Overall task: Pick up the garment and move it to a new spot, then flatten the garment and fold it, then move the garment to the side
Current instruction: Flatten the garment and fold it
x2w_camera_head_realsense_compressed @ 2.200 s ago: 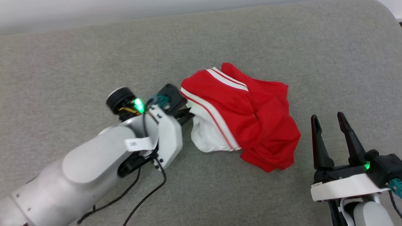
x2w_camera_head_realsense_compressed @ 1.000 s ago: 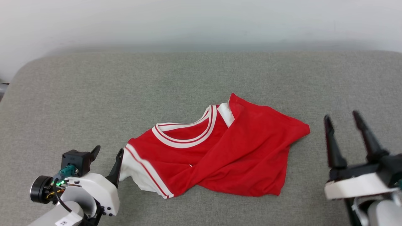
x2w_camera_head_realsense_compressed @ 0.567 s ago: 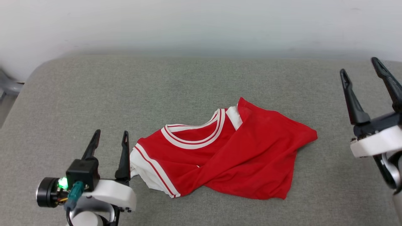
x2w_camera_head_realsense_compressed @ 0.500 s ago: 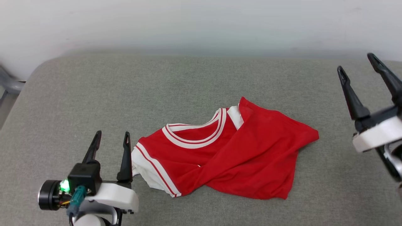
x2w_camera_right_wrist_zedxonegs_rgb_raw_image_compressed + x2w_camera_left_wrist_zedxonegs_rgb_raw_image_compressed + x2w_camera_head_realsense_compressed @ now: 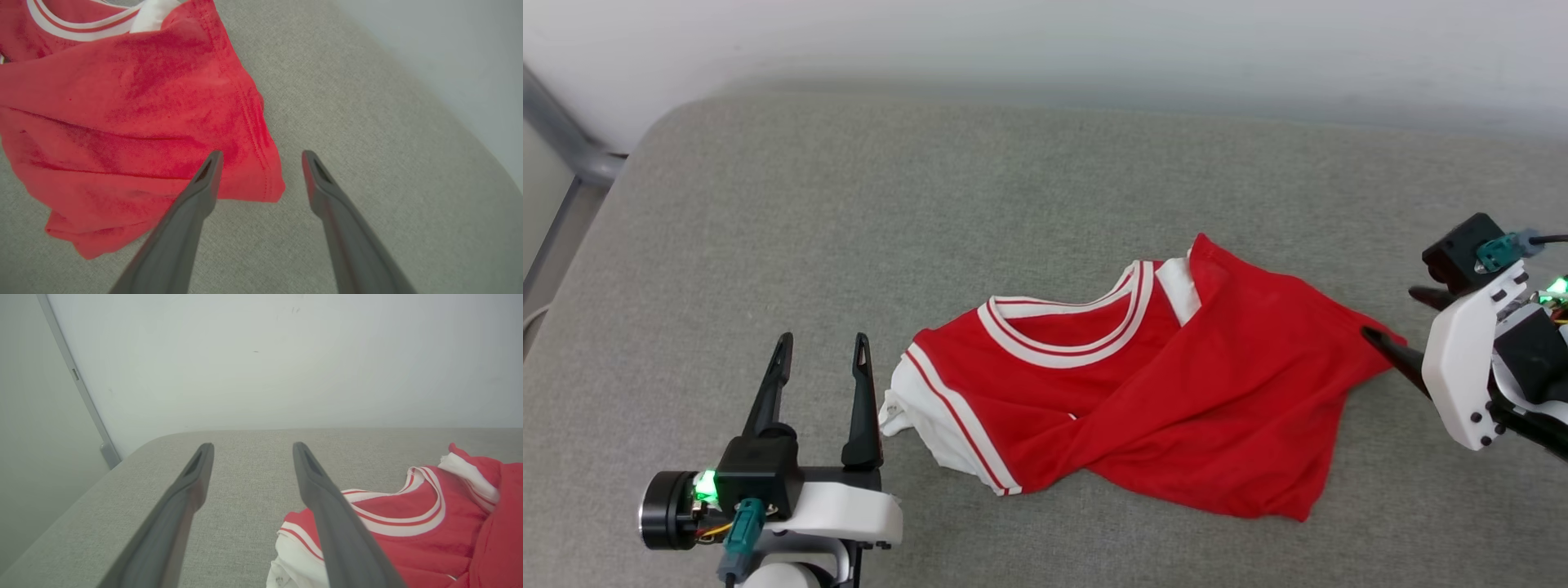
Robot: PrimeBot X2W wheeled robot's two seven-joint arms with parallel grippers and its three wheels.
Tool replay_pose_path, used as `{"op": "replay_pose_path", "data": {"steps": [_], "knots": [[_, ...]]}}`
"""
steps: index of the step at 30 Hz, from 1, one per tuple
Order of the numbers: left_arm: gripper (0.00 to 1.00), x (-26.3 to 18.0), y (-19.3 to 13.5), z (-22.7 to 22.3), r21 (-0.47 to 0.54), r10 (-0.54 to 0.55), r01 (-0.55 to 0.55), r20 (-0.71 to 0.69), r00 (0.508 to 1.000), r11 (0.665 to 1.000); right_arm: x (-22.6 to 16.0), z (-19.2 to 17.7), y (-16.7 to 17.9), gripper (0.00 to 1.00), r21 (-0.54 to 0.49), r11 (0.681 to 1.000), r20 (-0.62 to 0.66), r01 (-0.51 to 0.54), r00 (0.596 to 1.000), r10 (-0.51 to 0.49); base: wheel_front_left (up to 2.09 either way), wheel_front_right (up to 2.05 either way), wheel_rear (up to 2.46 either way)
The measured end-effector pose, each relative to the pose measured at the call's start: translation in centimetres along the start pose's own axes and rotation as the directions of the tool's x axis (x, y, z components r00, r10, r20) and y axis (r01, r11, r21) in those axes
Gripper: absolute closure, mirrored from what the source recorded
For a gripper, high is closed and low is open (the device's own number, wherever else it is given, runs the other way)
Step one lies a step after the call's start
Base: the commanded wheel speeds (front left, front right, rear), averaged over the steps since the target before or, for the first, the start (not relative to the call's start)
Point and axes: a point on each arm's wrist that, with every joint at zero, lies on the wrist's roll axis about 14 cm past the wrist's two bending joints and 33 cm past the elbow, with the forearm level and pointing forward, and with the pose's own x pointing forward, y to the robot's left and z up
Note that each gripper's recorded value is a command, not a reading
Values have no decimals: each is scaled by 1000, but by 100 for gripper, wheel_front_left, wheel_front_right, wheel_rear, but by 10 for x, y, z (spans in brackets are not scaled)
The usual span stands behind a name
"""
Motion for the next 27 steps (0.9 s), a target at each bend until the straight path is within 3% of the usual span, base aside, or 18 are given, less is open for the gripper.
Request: {"op": "replay_pose_path", "data": {"steps": [3,10,17,22,23,24,27], "knots": [[0,1,1,-7,-4,8,-8,-16,1000,1000,12,-22,3,0,12,999,-135,-35,990,37,0,0,0],[0,5,1,-21,-6,19,-19,-48,999,1000,47,-51,13,0,57,994,-285,-89,953,102,0,0,0],[0,10,7,-31,0,36,-36,-70,997,999,74,-92,37,0,125,982,-384,-143,905,180,0,0,0],[0,11,7,-33,3,36,-36,-72,997,999,77,-100,41,0,164,976,-392,-145,898,199,0,0,0],[0,12,6,-33,3,35,-35,-71,997,999,77,-99,41,65,166,975,-381,-145,903,199,0,0,0],[0,12,6,-33,4,32,-32,-71,997,999,76,-98,41,100,162,976,-367,-147,909,198,0,0,0],[0,11,6,-33,6,23,-23,-70,997,1000,74,-79,46,100,134,977,-262,-168,944,198,0,0,0]]}}
